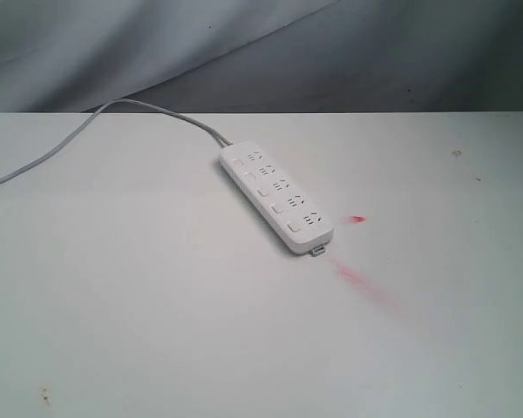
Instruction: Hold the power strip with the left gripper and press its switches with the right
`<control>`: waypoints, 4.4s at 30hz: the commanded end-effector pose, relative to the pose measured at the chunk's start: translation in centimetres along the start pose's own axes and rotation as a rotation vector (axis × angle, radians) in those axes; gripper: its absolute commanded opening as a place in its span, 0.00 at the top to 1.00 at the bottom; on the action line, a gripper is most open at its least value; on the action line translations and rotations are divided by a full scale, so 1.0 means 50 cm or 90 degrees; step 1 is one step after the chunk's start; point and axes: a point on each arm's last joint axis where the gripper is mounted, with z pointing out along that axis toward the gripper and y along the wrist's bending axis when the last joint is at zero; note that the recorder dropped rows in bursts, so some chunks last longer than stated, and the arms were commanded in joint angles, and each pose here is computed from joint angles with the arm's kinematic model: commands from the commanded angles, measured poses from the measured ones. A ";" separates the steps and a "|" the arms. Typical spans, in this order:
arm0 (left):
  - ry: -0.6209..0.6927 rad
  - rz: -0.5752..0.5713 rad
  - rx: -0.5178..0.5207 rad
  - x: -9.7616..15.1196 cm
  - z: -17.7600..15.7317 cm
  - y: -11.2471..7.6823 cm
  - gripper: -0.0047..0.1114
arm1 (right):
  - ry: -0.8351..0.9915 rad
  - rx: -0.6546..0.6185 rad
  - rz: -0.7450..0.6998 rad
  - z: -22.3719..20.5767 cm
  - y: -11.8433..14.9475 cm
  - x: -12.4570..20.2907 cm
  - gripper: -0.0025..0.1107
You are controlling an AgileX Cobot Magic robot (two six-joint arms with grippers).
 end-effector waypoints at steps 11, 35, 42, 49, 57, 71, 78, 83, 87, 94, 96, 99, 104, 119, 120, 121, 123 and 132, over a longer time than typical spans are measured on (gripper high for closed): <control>0.222 0.171 0.064 -0.068 0.134 -0.093 0.96 | 0.234 -0.118 -0.121 0.147 0.079 -0.036 0.98; 0.688 0.226 0.061 0.183 0.710 0.066 0.96 | 0.658 -0.133 -0.243 0.514 0.079 0.307 0.98; 0.713 0.223 0.090 0.258 0.822 0.108 0.96 | 0.685 -0.111 -0.197 0.561 0.055 0.442 0.98; 0.733 0.214 0.132 0.329 0.872 0.110 0.96 | 0.754 -0.119 -0.134 0.603 0.058 0.517 0.98; 0.784 0.245 0.191 0.430 0.877 0.099 0.96 | 0.757 -0.122 -0.114 0.613 0.064 0.519 0.98; 0.714 0.227 0.136 0.492 0.910 0.137 0.96 | 0.758 -0.128 -0.094 0.612 0.068 0.519 0.98; 0.709 0.177 0.131 0.532 0.915 0.154 0.96 | 0.758 -0.127 -0.086 0.612 0.069 0.518 0.98; 0.713 0.134 0.103 0.546 0.915 0.162 0.96 | 0.756 -0.126 -0.086 0.613 0.069 0.518 0.98; 0.704 0.092 0.068 0.553 0.919 0.168 0.96 | 0.756 -0.126 -0.086 0.613 0.069 0.518 0.98; 0.708 0.078 0.060 0.558 0.918 0.171 0.96 | 0.757 -0.127 -0.086 0.613 0.069 0.518 0.98; 0.707 0.073 0.061 0.558 0.918 0.169 0.96 | 0.759 -0.128 -0.086 0.612 0.069 0.519 0.98; 0.707 0.073 0.061 0.558 0.918 0.169 0.96 | 0.760 -0.128 -0.085 0.612 0.069 0.519 0.98; 0.707 0.078 0.063 0.558 0.918 0.170 0.96 | 0.794 -0.159 -0.078 0.598 0.088 0.525 0.98; 0.707 0.078 0.063 0.558 0.918 0.170 0.96 | 0.831 -0.172 -0.214 0.550 0.187 0.558 0.98; 0.707 0.080 0.064 0.558 0.918 0.170 0.96 | 0.836 -0.173 -0.212 0.547 0.191 0.560 0.98; 0.707 0.081 0.065 0.558 0.918 0.170 0.96 | 0.837 -0.176 -0.213 0.545 0.194 0.560 0.98; 0.707 0.081 0.065 0.558 0.918 0.170 0.96 | 0.837 -0.176 -0.215 0.545 0.194 0.560 0.98; 0.707 0.081 0.065 0.558 0.918 0.170 0.96 | 0.880 -0.164 -0.222 0.539 0.176 0.625 0.98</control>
